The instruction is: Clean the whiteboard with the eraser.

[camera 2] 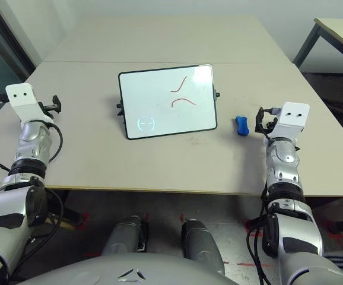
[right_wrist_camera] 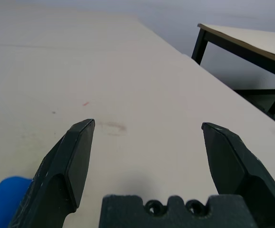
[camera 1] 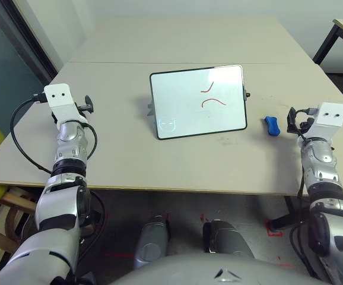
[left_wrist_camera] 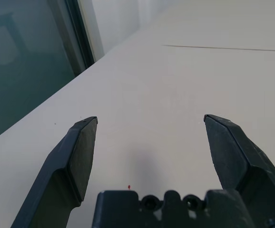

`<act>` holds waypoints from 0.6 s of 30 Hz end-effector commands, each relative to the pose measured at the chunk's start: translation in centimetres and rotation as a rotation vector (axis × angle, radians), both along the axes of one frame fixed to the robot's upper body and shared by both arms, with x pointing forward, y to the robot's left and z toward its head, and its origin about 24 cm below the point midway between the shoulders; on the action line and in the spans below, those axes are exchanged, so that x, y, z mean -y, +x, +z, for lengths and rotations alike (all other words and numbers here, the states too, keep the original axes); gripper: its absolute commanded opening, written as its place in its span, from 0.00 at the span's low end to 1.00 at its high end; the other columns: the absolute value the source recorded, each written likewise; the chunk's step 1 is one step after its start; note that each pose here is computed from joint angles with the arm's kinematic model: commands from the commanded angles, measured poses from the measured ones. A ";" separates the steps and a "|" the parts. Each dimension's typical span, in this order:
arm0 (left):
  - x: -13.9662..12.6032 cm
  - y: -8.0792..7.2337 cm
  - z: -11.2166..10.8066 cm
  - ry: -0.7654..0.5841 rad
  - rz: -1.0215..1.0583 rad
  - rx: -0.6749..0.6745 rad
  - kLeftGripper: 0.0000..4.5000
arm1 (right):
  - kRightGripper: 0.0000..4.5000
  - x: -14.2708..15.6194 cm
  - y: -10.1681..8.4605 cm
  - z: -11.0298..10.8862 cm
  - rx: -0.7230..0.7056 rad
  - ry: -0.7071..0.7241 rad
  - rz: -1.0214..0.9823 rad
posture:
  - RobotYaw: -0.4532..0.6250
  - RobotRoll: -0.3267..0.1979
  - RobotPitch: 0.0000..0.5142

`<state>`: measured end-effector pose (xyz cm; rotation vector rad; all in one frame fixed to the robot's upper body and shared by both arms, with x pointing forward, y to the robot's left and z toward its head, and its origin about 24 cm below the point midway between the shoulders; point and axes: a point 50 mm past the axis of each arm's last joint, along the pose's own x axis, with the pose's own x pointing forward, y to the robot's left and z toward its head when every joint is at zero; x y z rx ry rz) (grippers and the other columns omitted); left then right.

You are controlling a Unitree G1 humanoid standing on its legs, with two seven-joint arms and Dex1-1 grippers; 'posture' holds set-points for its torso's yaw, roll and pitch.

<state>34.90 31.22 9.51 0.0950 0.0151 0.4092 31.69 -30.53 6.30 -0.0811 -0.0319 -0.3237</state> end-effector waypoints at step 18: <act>0.4 1.0 2.6 0.052 -0.241 0.009 1.00 | 0.99 -1.7 0.1 5.5 -0.174 0.071 0.194 | 0.57 0.62 0.19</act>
